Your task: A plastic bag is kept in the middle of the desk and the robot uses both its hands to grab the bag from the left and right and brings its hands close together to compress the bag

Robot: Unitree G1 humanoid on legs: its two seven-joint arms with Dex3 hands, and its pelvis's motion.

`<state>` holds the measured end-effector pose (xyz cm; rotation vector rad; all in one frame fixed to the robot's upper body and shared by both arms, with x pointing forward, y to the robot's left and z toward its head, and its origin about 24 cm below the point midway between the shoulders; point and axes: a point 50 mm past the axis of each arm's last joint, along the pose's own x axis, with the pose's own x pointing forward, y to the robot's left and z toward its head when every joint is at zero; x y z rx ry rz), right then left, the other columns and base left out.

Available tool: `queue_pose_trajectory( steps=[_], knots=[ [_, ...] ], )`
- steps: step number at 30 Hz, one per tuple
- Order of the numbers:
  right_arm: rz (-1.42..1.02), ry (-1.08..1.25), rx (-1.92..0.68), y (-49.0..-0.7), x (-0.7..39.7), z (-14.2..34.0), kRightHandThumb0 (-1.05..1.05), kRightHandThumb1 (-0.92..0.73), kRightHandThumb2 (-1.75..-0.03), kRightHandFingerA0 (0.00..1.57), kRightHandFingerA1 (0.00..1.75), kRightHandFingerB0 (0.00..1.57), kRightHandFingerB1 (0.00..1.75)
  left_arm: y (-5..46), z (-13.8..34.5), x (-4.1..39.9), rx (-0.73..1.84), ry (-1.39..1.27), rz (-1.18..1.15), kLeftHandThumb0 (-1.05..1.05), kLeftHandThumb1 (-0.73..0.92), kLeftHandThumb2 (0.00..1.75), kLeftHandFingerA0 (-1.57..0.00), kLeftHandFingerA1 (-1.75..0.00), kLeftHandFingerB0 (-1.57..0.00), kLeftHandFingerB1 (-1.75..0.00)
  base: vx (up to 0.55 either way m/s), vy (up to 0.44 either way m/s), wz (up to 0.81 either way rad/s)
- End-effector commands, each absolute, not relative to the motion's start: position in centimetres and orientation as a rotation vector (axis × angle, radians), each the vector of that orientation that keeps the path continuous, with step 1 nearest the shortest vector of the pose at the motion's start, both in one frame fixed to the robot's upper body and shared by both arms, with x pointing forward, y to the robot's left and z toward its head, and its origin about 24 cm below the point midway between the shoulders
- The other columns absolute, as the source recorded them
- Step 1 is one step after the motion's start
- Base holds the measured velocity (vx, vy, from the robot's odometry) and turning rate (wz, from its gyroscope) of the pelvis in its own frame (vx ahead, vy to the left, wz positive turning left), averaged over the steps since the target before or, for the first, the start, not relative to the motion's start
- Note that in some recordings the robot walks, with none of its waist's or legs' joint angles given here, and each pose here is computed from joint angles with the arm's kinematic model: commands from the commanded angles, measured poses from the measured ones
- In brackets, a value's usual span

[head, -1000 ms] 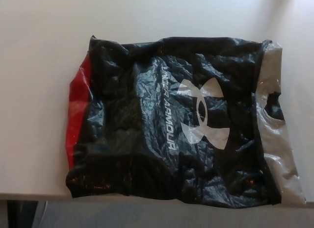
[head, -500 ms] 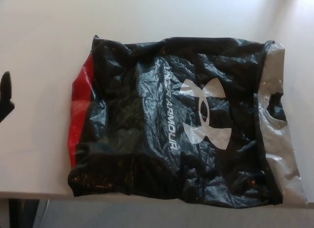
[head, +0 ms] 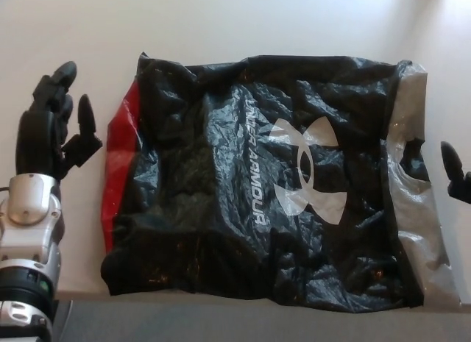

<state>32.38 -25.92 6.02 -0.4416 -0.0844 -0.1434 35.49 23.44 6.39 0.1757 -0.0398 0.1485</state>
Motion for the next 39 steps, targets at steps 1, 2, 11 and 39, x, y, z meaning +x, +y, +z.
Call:
queue_pose_trajectory(
  steps=[1, 2, 11, 39],
  knots=[
    [-0.15, -0.049, -0.402, -25.5, 32.6, 5.3, -0.96, -0.65, -0.98, 0.0, 0.1, 0.0, 0.0, 21.9, 5.5, 36.2, 0.133, 0.04, 0.123, -0.81, 0.78, 1.16, 0.0, -0.17, -0.11, -0.23, 0.0, 0.0, 0.0],
    [-0.148, -0.043, -0.398, -25.5, 32.6, 5.2, -0.96, -0.65, -0.98, 0.0, 0.1, 0.0, 0.0, 21.6, 5.2, 36.2, 0.121, 0.059, 0.12, -0.87, 0.77, 0.9, -0.01, -0.14, -0.06, -0.21, 0.0, 0.0, 0.0],
    [-0.161, 0.012, -0.367, -25.6, 32.5, 4.2, -0.95, -0.64, -0.98, 0.0, 0.08, 0.0, 0.0, 20.5, 4.1, 35.9, 0.14, 0.081, 0.104, -0.84, 0.79, 1.16, 0.0, -0.16, -0.14, -0.23, 0.0, 0.0, 0.0],
    [0.007, 0.083, -0.25, -19.0, 35.2, 3.4, -0.91, -0.89, -1.21, 0.0, 0.11, 0.0, 0.09, 14.0, 2.2, 35.1, -0.082, 0.092, 0.135, -0.74, 0.79, 1.15, 0.0, -0.26, -0.08, -0.26, 0.0, 0.0, 0.0]
  ],
)
